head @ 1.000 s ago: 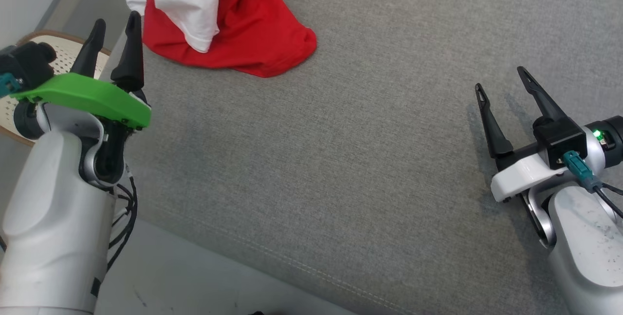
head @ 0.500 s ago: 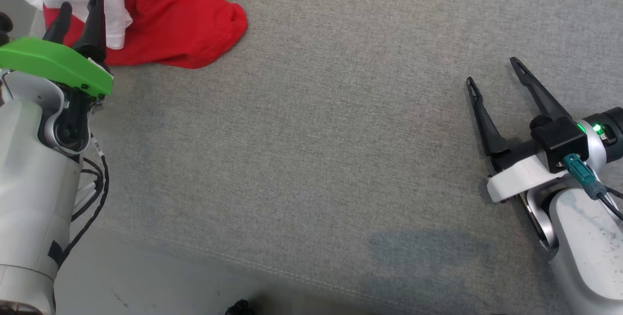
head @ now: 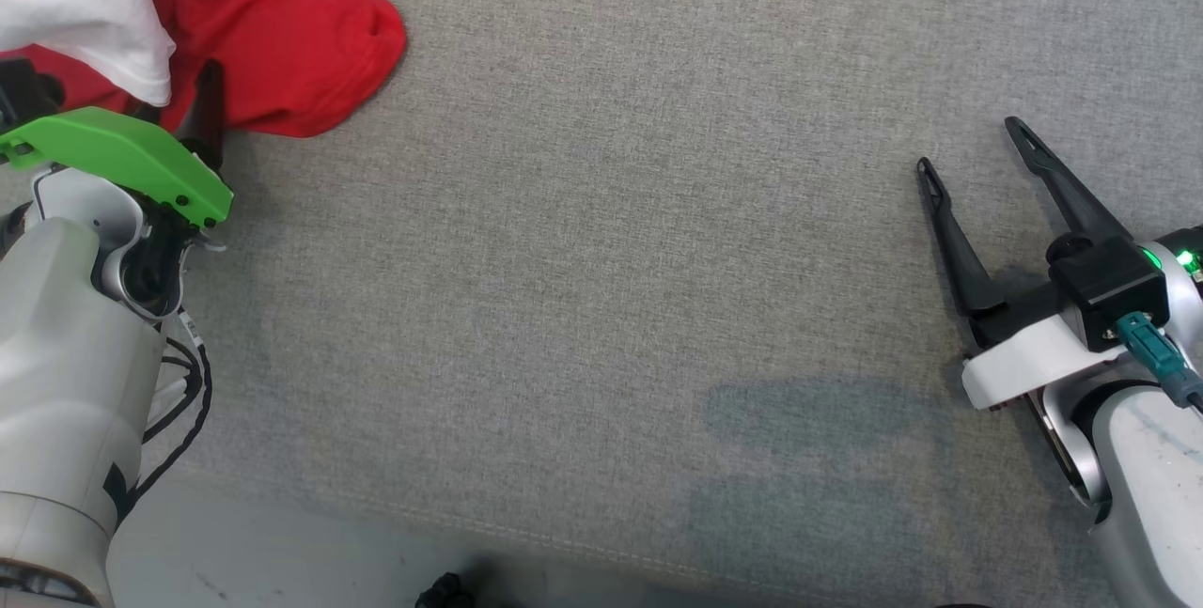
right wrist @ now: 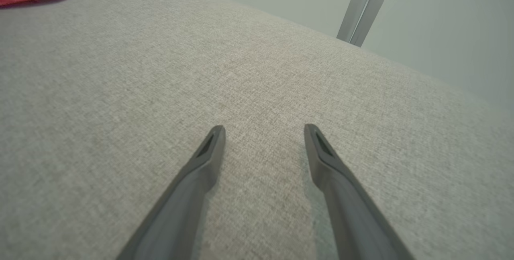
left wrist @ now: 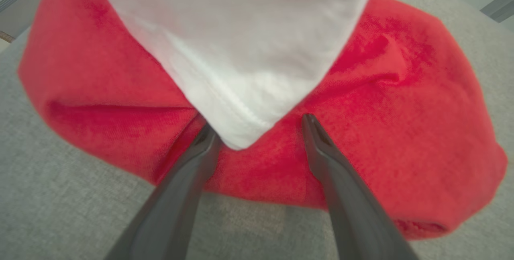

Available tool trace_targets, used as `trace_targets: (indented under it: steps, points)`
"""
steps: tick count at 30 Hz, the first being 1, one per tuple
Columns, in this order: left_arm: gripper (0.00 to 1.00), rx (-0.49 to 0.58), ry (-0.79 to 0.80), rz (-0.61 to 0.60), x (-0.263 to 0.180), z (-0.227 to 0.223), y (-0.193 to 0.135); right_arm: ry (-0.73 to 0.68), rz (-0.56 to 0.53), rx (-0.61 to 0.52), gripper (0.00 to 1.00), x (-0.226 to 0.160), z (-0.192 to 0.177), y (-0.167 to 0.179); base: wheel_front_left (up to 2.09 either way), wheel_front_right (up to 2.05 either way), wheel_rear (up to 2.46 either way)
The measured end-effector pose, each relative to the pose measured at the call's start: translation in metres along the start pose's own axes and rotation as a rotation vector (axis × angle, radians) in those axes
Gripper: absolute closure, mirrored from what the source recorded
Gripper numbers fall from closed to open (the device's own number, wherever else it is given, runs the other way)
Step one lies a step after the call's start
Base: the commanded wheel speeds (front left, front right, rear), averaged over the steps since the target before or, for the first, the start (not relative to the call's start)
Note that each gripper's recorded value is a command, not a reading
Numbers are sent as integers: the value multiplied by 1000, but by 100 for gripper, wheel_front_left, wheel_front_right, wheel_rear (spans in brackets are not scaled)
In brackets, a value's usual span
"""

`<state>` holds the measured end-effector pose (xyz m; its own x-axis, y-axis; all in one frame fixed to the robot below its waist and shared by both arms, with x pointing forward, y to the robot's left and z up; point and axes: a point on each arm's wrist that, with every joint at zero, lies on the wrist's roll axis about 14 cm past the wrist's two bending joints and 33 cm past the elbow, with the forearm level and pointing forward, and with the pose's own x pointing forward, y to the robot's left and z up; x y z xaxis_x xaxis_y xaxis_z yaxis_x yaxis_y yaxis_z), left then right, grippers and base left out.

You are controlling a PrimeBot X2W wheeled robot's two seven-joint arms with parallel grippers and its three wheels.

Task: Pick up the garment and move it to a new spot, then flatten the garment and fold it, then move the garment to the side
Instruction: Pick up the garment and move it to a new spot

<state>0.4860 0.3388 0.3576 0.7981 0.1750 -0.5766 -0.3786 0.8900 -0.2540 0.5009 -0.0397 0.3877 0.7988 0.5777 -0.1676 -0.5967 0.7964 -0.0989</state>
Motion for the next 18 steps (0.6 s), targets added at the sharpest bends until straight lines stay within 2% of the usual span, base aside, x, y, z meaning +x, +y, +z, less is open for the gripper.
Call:
trace_targets:
  steps: [1, 2, 3, 4, 5, 10, 18]
  points:
    - [0, 8, 13, 0, 1, -2, 0, 1, -3, 4, 0, -1, 0, -1, 0, 0, 0]
    - [20, 12, 26, -3, 1, -5, -2, 0, -8, 8, 0, -2, 0, -2, 0, 0, 0]
    - [69, 15, 35, -6, 1, -6, -3, -1, -11, 9, 0, -2, 0, -2, 0, 0, 0]
    - [97, 20, 39, -12, 1, -6, -4, -2, -13, 10, 0, -3, 1, -2, 0, 0, 0]
    - [100, 21, 46, -21, 1, -7, -7, -4, -16, 12, 0, -3, 2, -3, 0, 0, 0]
    - [100, 59, 61, -110, -4, -7, -34, -18, -19, 30, 0, -2, 7, 1, 0, 0, 0]
    - [100, 110, -49, -290, -29, 22, -81, -73, -31, 74, 0, -4, 23, 12, 0, 0, 0]
